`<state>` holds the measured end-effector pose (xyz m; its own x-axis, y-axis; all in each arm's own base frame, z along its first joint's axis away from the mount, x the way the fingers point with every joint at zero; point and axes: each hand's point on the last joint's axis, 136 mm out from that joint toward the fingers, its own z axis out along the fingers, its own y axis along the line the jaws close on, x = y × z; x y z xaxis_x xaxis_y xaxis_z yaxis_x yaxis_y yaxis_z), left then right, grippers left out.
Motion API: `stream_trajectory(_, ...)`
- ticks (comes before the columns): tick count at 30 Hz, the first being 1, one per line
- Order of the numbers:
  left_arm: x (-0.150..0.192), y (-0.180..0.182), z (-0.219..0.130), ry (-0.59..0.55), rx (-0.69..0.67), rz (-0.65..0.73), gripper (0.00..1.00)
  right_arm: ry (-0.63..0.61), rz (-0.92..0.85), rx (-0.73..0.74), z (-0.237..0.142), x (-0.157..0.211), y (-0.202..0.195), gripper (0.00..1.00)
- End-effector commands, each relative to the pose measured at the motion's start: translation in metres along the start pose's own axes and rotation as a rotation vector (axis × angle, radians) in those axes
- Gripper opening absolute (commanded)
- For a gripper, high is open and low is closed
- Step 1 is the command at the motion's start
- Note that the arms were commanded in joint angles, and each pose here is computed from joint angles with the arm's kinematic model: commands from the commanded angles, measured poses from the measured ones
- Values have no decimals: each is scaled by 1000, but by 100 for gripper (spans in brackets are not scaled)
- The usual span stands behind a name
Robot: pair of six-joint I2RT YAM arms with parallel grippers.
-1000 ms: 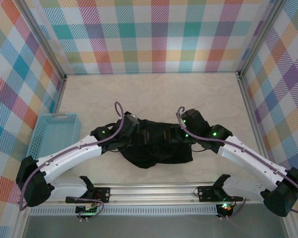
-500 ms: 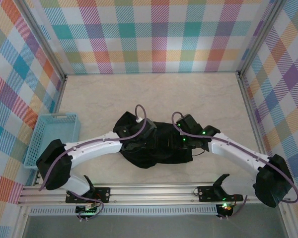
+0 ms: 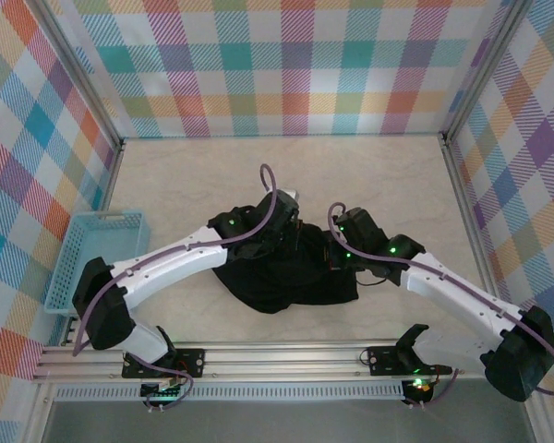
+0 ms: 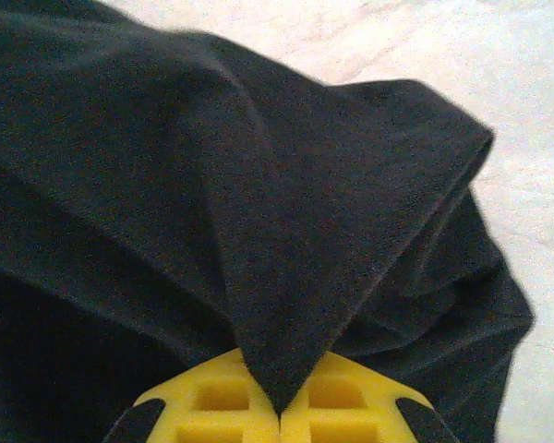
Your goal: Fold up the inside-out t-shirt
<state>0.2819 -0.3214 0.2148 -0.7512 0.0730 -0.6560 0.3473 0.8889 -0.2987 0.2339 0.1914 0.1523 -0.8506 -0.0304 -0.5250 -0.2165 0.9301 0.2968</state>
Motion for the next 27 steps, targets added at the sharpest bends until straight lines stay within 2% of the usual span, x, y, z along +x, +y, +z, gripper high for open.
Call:
stream_trajectory(1,-36,2,-45,-127,1,44,0,-48,6,135,-9,-12,-31,0)
stream_trajectory(3,-43,4,-59,-165,2,53,0,-77,32,138,-11,-18,-37,0)
stream_trajectory(6,-40,0,-61,-158,33,73,0,-115,14,86,-17,-29,-27,2)
stream_trajectory(7,-39,0,-60,-153,36,75,0,-121,6,64,-20,-32,-22,11)
stream_trajectory(9,-35,2,-56,-146,32,65,0,-127,11,29,-26,-36,-14,35)
stream_trajectory(11,-31,4,-55,-145,31,53,0,-131,19,-8,-31,-35,-5,43)
stream_trajectory(19,-10,2,-44,-106,90,50,0,-139,-107,-171,-44,-20,51,50)
stream_trajectory(21,-4,-2,-44,-99,128,52,0,-157,-149,-194,-43,-26,58,56)
stream_trajectory(27,10,-7,-48,-92,207,57,0,-163,-292,-153,-26,-43,68,66)
